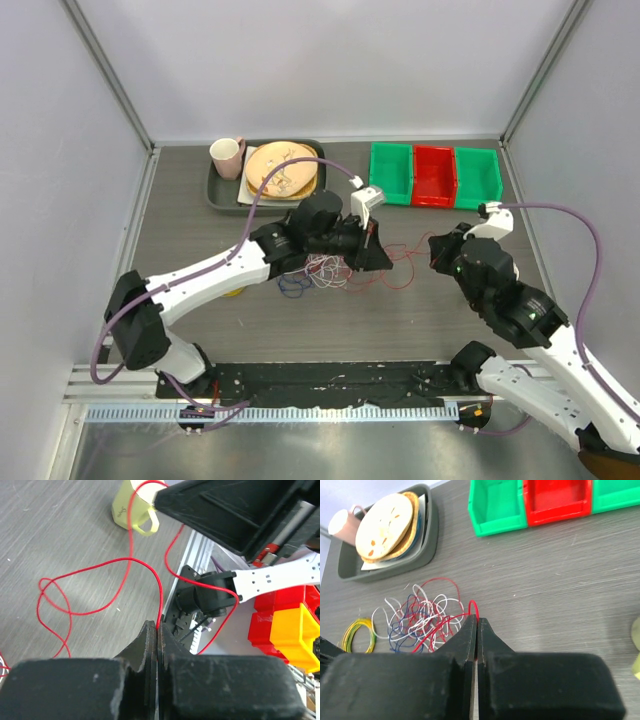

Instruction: Untangle the cables

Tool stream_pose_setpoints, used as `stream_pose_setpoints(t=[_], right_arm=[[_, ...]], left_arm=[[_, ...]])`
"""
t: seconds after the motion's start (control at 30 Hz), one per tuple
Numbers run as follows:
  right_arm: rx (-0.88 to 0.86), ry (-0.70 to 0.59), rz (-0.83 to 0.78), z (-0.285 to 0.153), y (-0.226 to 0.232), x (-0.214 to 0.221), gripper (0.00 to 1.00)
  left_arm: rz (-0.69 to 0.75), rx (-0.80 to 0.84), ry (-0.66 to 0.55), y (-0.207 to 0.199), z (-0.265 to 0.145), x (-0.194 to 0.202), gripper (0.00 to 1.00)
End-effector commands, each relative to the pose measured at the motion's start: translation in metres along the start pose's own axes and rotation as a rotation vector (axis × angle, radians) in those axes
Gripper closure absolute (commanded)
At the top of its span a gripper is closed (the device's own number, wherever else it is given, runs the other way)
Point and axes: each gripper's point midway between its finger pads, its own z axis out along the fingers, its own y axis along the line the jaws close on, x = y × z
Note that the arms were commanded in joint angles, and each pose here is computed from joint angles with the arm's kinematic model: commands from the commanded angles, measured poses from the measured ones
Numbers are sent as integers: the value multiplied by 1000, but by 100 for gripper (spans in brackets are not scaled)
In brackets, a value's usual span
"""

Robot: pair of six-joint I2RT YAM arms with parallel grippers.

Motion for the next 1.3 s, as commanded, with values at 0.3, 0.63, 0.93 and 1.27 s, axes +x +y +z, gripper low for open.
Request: stream_pose_setpoints(t=[0.3,0.63,0.93,1.27], right_arm=[[305,-146,-35,-8,-49,-38,99],[228,-289,3,-58,-43,-104,99],[158,-283,-6,-53,-37,-93,99],[267,-248,-26,-42,-57,-72,99]], left_arm=[[-101,-70,70,48,69,11,100],[22,290,-45,-48,39,-52,100],[-24,199,-29,-16,62,-39,100],[-54,305,109,-36,124,-39,100]])
